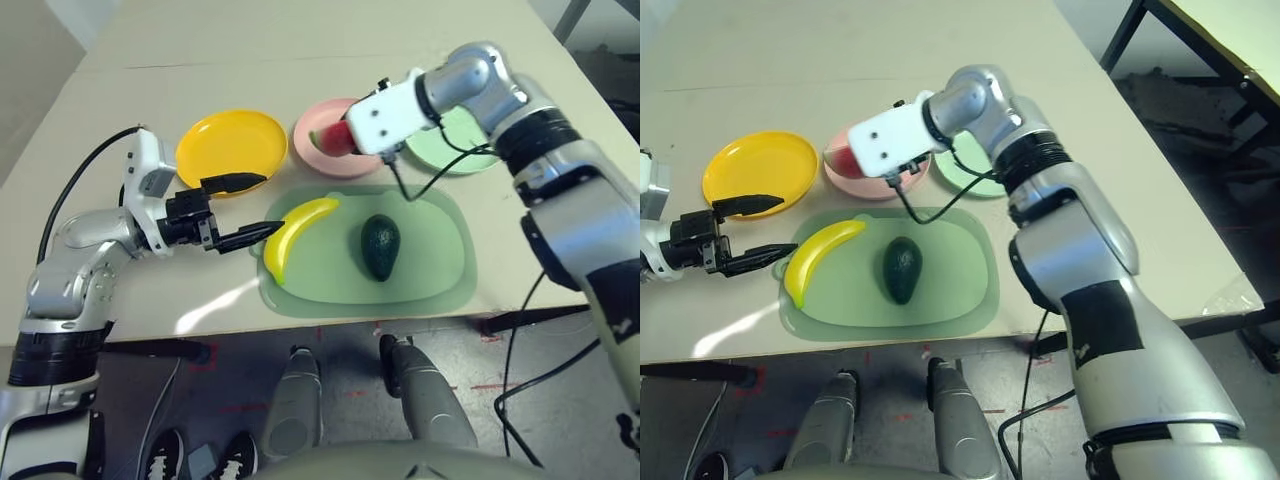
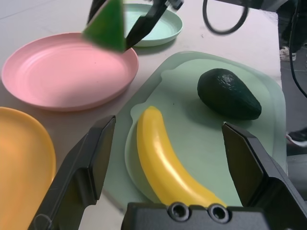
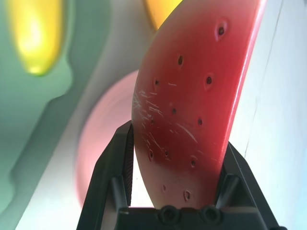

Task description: Place the fruits into color-matched plates.

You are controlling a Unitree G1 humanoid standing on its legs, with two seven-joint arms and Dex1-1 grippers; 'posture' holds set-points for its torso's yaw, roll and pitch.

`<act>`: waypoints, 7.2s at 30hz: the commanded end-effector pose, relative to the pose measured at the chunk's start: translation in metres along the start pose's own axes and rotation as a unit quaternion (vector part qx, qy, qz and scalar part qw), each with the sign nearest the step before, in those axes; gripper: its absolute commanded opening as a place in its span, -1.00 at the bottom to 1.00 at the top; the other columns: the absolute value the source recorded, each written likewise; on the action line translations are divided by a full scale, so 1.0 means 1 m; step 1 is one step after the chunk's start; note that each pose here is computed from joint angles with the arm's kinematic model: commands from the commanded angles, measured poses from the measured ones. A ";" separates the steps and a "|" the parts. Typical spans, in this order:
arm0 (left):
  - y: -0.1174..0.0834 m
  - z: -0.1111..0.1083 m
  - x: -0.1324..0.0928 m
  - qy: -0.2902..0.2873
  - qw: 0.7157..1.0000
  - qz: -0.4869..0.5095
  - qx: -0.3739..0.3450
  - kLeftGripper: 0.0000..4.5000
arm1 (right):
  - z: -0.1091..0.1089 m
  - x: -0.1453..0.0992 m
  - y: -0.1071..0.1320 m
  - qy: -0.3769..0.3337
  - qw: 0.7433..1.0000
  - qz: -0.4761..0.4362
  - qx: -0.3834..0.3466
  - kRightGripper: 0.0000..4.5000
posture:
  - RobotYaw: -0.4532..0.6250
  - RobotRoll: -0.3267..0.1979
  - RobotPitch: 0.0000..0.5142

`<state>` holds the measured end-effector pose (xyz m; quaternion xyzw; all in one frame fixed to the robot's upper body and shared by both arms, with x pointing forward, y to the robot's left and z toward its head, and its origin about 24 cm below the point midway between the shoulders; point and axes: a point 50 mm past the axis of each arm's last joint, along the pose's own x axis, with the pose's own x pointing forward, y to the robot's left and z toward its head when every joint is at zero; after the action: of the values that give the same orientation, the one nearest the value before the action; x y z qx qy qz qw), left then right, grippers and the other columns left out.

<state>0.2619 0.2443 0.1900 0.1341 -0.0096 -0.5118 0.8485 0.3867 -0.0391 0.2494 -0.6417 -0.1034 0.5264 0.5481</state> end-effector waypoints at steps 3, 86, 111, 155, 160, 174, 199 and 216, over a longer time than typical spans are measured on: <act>-0.013 0.003 0.000 0.014 1.000 -0.022 0.010 1.00 | -0.007 0.018 0.012 0.056 0.998 -0.008 -0.020 -0.09 | -0.11 0.25 -0.08; -0.016 0.008 0.006 0.028 0.979 -0.179 0.088 1.00 | 0.033 -0.027 0.088 -0.105 0.940 0.249 -0.209 0.99 | -0.21 0.25 -0.10; -0.012 0.006 0.007 0.027 0.980 -0.176 0.090 1.00 | 0.037 -0.025 0.092 -0.117 0.942 0.254 -0.184 0.99 | -0.22 0.25 -0.12; -0.008 0.007 0.006 0.026 0.981 -0.164 0.096 1.00 | 0.040 -0.028 0.099 -0.123 0.945 0.278 -0.122 0.35 | -0.23 0.25 -0.15; -0.007 0.009 0.008 0.010 0.984 -0.154 0.088 1.00 | 0.033 -0.038 0.082 -0.108 0.953 0.265 -0.102 0.35 | -0.23 0.25 -0.15; 0.001 0.015 0.013 0.010 0.993 -0.093 0.070 1.00 | -0.070 -0.094 0.016 0.170 0.981 0.054 0.080 0.35 | -0.22 0.25 -0.15; 0.005 0.012 0.003 0.038 0.991 -0.097 0.084 1.00 | -0.097 -0.087 0.042 0.247 0.960 0.033 0.126 0.98 | -0.20 0.25 -0.14; 0.039 0.023 -0.018 0.188 0.929 -0.168 0.271 1.00 | -0.005 -0.103 0.080 -0.272 0.808 0.037 0.521 0.98 | -0.20 0.25 -0.10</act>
<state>0.2832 0.2704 0.2267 0.4261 0.0186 -0.5820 0.6924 0.3223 -0.1482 0.2448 -0.1354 0.0679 0.6685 0.7281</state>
